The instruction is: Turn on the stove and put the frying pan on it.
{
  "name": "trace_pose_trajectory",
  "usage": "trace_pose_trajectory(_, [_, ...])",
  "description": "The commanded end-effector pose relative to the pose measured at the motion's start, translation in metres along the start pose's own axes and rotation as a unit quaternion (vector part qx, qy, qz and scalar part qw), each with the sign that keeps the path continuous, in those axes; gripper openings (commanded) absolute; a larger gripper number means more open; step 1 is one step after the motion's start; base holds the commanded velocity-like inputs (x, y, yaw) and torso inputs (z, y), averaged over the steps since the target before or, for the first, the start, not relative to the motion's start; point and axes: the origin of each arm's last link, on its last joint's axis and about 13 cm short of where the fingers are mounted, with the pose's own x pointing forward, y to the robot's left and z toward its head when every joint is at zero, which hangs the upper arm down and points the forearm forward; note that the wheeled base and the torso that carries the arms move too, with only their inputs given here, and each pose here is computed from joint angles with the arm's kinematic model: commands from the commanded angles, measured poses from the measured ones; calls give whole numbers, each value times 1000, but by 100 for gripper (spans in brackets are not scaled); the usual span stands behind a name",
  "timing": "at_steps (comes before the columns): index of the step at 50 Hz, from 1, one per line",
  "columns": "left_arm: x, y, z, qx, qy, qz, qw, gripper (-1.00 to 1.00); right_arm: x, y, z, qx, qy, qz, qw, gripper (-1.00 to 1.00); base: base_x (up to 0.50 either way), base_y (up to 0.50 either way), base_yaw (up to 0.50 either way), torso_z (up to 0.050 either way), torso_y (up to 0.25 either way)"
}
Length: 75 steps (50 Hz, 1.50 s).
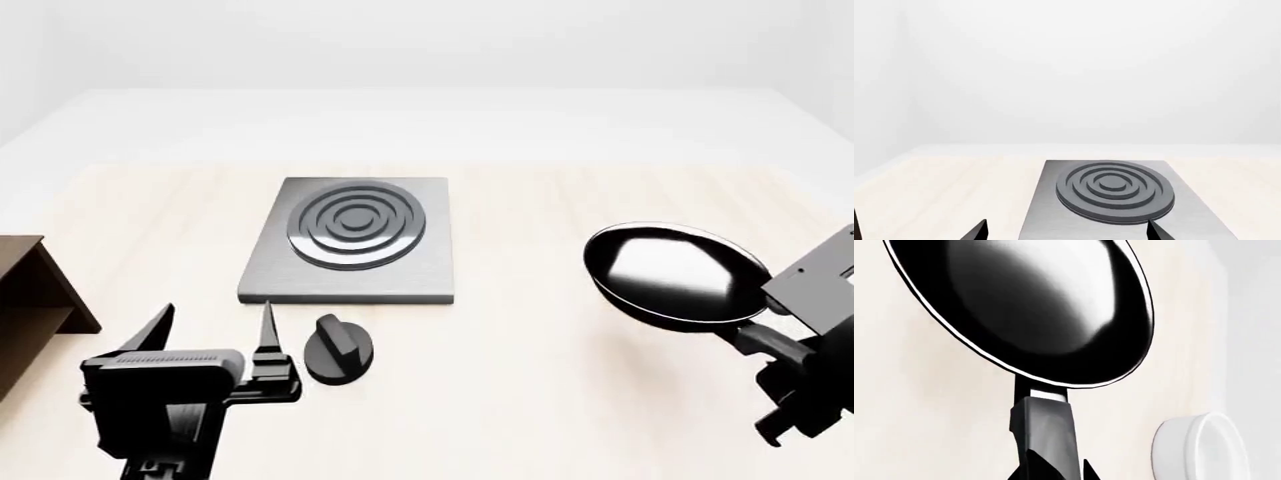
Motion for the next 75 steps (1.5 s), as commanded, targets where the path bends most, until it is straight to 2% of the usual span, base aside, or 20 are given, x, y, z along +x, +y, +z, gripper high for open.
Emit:
trace_pose_trajectory(1, [0, 1, 1, -2, 0, 1, 1000, 100, -22, -27, 33, 2, -73, -90, 993, -100, 0, 0, 0, 0, 10])
trace_pose_trajectory(23, [-1, 2, -3, -9, 2, 0, 1000, 100, -16, -35, 84, 11, -167, -108, 980, -100, 0, 0, 0, 0, 1])
trace_pose_trajectory(30, [-1, 2, -5, -9, 5, 0, 1000, 100, -13, -37, 111, 8, -209, -111, 972, -100, 0, 0, 0, 0, 2])
trace_pose_trajectory(37, [-1, 4, -6, -10, 6, 2, 1000, 100, -1, -31, 128, 7, -227, -99, 969, -100, 0, 0, 0, 0, 1])
trace_pose_trajectory(45, [-1, 5, -6, -13, 5, 6, 1000, 100, 3, -33, 146, 16, -240, -105, 965, -100, 0, 0, 0, 0, 1])
trace_pose_trajectory(55, [0, 3, -5, -20, 2, 1, 1000, 100, 4, -25, 171, 25, -267, -105, 958, -100, 0, 0, 0, 0, 2])
trace_pose_trajectory(64, [0, 5, -5, -49, -5, -24, 999, 100, 13, -12, 187, 24, -294, -87, 952, -100, 0, 0, 0, 0, 1])
trace_pose_trajectory(75, [0, 6, -5, -59, 0, -32, 998, 100, 24, 0, 201, 23, -302, -75, 950, -100, 0, 0, 0, 0, 2])
